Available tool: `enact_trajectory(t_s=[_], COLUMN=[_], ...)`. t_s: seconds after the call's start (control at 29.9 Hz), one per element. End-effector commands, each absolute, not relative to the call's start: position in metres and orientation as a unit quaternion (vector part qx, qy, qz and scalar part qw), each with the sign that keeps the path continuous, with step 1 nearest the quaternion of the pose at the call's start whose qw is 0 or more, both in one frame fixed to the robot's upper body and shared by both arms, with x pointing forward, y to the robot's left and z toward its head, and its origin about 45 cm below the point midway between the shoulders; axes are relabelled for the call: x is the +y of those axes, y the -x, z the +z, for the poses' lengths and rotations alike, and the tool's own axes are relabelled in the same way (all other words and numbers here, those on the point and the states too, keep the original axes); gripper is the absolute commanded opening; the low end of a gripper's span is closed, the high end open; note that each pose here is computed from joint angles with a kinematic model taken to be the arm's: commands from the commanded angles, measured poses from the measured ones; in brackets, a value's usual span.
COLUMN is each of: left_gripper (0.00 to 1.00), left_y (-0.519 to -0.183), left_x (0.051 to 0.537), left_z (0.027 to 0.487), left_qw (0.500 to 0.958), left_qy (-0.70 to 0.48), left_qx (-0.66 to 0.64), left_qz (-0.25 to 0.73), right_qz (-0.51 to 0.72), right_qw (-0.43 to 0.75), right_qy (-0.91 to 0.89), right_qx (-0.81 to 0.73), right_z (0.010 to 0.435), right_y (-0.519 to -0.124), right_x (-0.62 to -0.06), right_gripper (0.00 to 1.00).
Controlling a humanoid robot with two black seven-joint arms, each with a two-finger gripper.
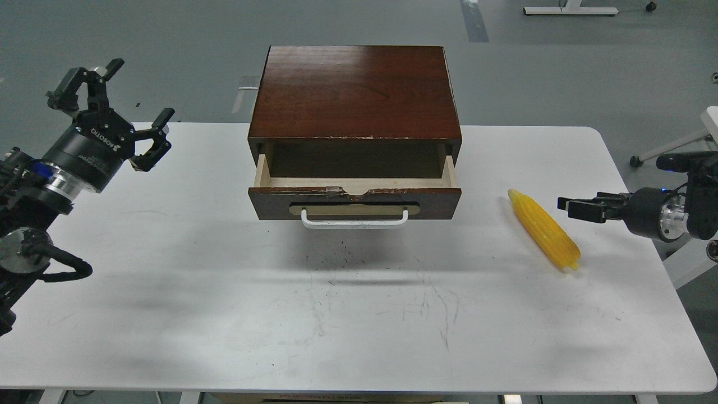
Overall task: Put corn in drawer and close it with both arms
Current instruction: 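Reach the right gripper down to the yellow corn cob and grasp it, then lift the corn with the right gripper and carry it into the open drawer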
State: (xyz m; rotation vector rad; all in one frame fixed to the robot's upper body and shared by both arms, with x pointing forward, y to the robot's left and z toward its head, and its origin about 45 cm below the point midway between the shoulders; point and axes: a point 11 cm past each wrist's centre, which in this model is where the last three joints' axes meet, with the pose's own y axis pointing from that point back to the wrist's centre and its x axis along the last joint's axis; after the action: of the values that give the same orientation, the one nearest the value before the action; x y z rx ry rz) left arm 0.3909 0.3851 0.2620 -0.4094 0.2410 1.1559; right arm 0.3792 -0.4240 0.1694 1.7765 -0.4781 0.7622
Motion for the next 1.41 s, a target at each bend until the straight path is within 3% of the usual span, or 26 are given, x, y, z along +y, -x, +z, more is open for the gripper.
enact_trajectory(t_s=[0.0,0.4,0.5,0.64,0.67,0.74,0.84,0.9,1.1,1.24,1.37], left_gripper=[1.0,1.0,1.0,1.0,1.0,1.0,1.0,1.0,1.0,1.0,1.0], left_y=[-0.391,-0.39,-0.39,-0.389,-0.389,-0.389,-0.389,-0.389,-0.389,-0.389,-0.389], left_x=[0.384,0.385,0.385,0.386,0.386,0.386,0.386,0.386,0.391,0.393,0.396], left_z=[0.262,0.26,0.26,0.26,0.26,0.26,0.26,0.26,0.263,0.265,0.267], left_qw=[0.812,0.811,0.811,0.811,0.811,0.811,0.811,0.811,0.81,0.81,0.809], left_qy=[0.192,0.19,0.19,0.189,0.189,0.189,0.189,0.189,0.185,0.186,0.183], left_qx=[0.114,0.115,0.115,0.115,0.115,0.115,0.115,0.115,0.11,0.107,0.104], left_qz=[0.54,0.542,0.542,0.542,0.542,0.542,0.542,0.542,0.546,0.547,0.549], right_qz=[0.323,0.333,0.331,0.328,0.327,0.329,0.335,0.351,0.444,0.523,0.567], right_qw=[0.537,0.538,0.545,0.552,0.552,0.551,0.547,0.535,0.485,0.44,0.387], right_qy=[-0.756,-0.761,-0.758,-0.756,-0.756,-0.756,-0.755,-0.756,-0.733,-0.706,-0.711], right_qx=[-0.19,-0.146,-0.136,-0.126,-0.127,-0.127,-0.133,-0.139,-0.175,-0.183,-0.151], right_z=[0.161,0.125,0.121,0.117,0.118,0.119,0.127,0.14,0.241,0.329,0.368], right_y=[-0.382,-0.377,-0.373,-0.367,-0.367,-0.368,-0.371,-0.378,-0.433,-0.465,-0.469], right_x=[-0.409,-0.379,-0.382,-0.387,-0.388,-0.387,-0.388,-0.382,-0.349,-0.306,-0.241], right_gripper=[1.0,0.97,0.9,0.51,0.34,0.15,0.08,0.04,0.04,0.05,0.05])
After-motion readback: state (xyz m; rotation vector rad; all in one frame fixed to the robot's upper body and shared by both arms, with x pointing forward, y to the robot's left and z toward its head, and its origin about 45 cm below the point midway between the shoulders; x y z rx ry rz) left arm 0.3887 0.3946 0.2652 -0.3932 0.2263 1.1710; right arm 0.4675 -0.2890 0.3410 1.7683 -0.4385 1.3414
